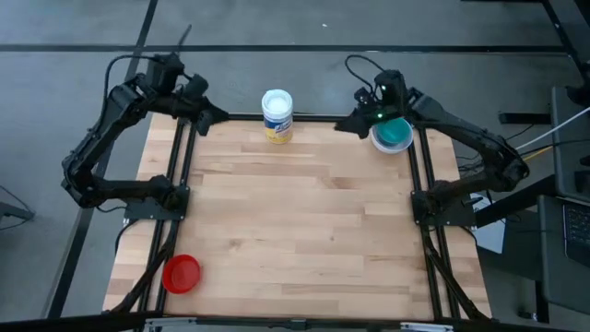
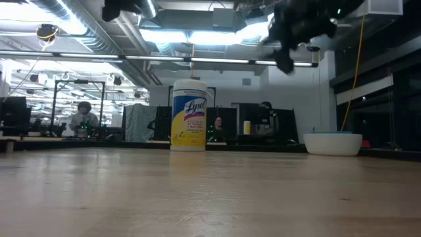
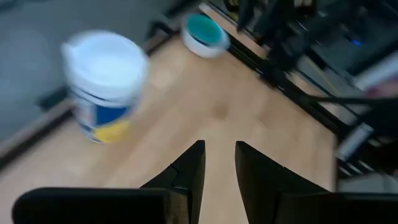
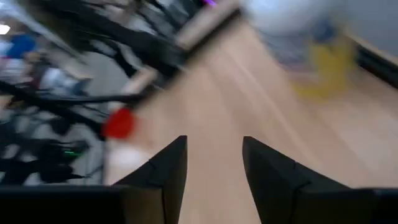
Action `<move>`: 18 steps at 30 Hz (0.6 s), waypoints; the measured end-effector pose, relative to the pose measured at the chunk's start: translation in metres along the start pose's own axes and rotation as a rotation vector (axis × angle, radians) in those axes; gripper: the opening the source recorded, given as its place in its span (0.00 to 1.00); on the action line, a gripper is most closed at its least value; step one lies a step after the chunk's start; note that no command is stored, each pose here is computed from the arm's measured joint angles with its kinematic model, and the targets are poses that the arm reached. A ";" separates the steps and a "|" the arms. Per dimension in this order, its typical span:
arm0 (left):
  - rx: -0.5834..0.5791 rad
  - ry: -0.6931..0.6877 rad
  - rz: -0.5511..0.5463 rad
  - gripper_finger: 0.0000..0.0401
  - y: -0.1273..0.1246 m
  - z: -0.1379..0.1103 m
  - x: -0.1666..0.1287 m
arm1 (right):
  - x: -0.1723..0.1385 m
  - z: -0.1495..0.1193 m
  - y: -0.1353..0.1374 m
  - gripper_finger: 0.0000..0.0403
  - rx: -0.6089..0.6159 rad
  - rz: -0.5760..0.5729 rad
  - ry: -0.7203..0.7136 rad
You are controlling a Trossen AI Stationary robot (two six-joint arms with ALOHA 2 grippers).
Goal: Nest bowls inside each other
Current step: Stack the red bowl on top of the light blue bowl
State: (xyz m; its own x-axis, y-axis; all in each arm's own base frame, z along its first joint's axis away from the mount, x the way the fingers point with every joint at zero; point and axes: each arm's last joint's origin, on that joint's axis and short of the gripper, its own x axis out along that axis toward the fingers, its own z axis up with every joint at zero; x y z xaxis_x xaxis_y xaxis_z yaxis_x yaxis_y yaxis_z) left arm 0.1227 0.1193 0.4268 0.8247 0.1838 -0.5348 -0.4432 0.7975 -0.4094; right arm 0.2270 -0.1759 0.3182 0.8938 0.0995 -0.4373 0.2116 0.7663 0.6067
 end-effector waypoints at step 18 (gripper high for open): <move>-0.310 0.373 -0.045 0.21 -0.148 -0.088 0.031 | 0.005 -0.011 0.116 0.39 -0.195 0.349 -0.121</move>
State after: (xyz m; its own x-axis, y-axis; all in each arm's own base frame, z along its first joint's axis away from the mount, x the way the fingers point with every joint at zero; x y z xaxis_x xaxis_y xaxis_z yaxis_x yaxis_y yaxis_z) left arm 0.1828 -0.0434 0.4061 0.6882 -0.1104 -0.7171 -0.5407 0.5810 -0.6083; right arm 0.2515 -0.0799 0.3793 0.9411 0.3080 -0.1394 -0.1807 0.8068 0.5625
